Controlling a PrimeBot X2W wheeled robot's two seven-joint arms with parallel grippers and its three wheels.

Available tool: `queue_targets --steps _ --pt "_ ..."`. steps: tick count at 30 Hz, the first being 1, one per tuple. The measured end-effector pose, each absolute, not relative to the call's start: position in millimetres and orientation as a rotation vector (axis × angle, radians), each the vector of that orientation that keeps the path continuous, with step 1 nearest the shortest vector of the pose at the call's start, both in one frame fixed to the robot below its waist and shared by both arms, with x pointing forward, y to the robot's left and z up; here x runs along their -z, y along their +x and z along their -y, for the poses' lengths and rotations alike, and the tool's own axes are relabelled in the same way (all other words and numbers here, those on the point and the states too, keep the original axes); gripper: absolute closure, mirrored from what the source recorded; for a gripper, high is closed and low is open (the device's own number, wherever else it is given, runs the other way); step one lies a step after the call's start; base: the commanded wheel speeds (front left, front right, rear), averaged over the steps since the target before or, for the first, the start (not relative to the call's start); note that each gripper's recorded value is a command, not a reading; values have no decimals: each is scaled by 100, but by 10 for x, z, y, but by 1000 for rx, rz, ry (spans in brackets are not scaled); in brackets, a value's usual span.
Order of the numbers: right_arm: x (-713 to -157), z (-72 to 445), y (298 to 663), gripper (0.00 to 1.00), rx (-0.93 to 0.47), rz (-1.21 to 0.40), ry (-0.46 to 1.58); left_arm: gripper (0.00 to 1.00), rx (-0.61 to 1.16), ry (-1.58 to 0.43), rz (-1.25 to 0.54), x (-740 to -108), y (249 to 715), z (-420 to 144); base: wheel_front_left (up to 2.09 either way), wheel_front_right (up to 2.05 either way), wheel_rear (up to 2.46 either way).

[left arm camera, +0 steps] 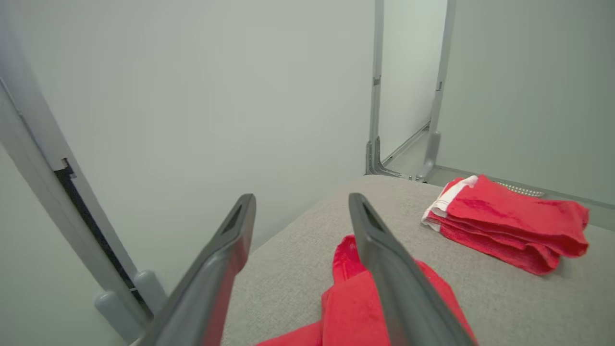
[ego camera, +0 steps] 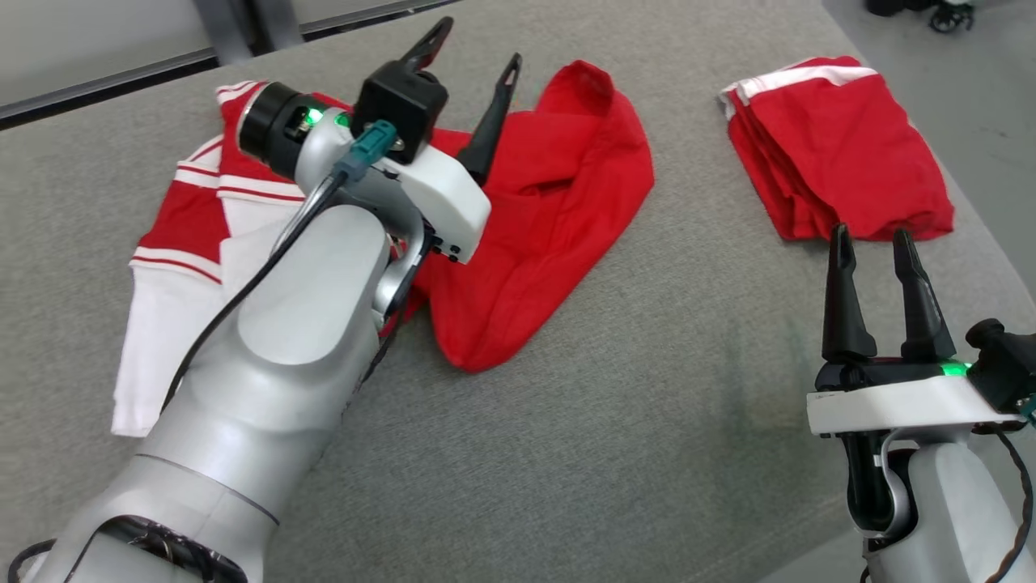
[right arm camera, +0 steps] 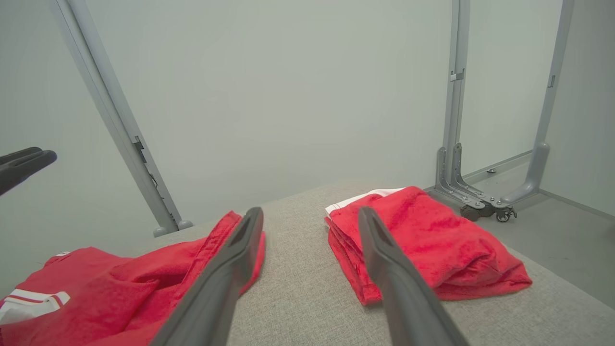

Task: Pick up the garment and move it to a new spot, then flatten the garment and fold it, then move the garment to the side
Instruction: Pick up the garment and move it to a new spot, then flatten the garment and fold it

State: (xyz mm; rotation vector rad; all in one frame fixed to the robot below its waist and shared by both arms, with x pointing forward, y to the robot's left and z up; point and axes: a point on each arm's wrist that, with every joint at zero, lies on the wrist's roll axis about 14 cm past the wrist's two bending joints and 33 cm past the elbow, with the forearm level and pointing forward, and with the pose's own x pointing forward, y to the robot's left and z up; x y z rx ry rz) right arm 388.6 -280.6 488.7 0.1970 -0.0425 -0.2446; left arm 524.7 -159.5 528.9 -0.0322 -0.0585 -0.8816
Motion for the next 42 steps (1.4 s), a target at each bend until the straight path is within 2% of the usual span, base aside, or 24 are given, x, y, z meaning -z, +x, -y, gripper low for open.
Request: queue_targets --steps 4,8,12,17,23,28,42 --pt "-4893 2606 4028 0 179 47 185 0 721 -39 71 -5326 5505 1009 0 0 0" --pt "-4920 2418 4155 0 112 56 175 0 562 -25 45 -5213 5571 268 0 0 0" --pt "-4934 2202 4241 0 36 58 169 0 441 -21 70 -5265 5434 -364 0 0 0" --pt "-5002 1842 4311 0 -79 69 166 0 317 -31 38 -5114 5016 -967 0 0 0" --pt "-5089 1624 4261 0 -143 85 170 0 216 -108 13 -4988 4461 -1222 0 0 0" --pt "-5065 1503 4188 0 -176 73 173 0 164 -215 32 -5020 4211 -1246 0 0 0" --pt "-5058 1365 4098 0 -205 64 196 0 99 -228 93 -5126 4003 -1487 0 0 0"
